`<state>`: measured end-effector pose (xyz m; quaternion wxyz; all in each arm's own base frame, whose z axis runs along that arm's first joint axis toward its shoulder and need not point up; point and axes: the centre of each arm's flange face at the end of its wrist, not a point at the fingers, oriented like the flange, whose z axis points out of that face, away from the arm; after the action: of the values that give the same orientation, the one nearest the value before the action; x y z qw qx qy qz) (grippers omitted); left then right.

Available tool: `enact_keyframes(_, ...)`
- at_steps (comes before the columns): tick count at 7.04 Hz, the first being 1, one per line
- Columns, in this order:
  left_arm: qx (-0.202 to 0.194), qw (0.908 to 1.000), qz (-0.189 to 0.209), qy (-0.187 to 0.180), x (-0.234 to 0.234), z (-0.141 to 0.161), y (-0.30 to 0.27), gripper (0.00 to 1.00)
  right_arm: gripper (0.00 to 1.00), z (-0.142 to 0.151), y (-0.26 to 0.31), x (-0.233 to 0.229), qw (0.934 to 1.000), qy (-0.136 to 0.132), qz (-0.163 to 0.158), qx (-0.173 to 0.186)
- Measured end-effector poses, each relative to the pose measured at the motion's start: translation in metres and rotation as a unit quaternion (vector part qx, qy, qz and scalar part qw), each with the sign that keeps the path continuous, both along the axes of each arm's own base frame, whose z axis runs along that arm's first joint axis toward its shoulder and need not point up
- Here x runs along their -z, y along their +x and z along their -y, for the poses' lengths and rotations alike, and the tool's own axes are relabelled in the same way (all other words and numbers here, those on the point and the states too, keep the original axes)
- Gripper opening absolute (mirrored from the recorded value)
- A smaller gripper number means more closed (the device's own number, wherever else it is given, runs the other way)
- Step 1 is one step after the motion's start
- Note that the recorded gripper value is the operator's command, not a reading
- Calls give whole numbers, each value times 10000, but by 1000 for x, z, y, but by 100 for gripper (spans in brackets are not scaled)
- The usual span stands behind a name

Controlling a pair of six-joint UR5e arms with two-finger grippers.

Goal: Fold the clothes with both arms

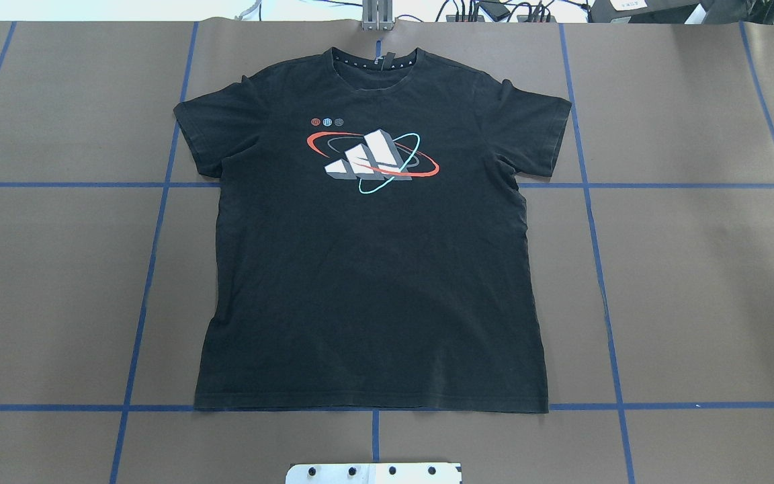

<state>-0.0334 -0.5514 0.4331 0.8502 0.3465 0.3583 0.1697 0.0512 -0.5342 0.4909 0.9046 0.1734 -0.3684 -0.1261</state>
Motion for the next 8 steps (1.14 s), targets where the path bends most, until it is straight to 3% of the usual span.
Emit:
enact_keyframes(2, -127, 9995, -231, 198, 16, 7, 38, 100, 100, 36, -65, 35, 9991, 230, 227, 287)
enact_keyframes(3, -257, 9990, -265, 255, 18, 7, 55, 100, 100, 55, -107, 48, 9987, 217, 362, 278)
enact_keyframes(6, -392, 9984, -280, 296, 20, 6, 71, 100, 99, 116, -246, 72, 9954, -1, 798, -524)
enact_keyframes(8, -405, 9983, -281, 299, 20, 6, 73, 100, 99, 148, -312, 55, 9896, -11, 1026, -1006)
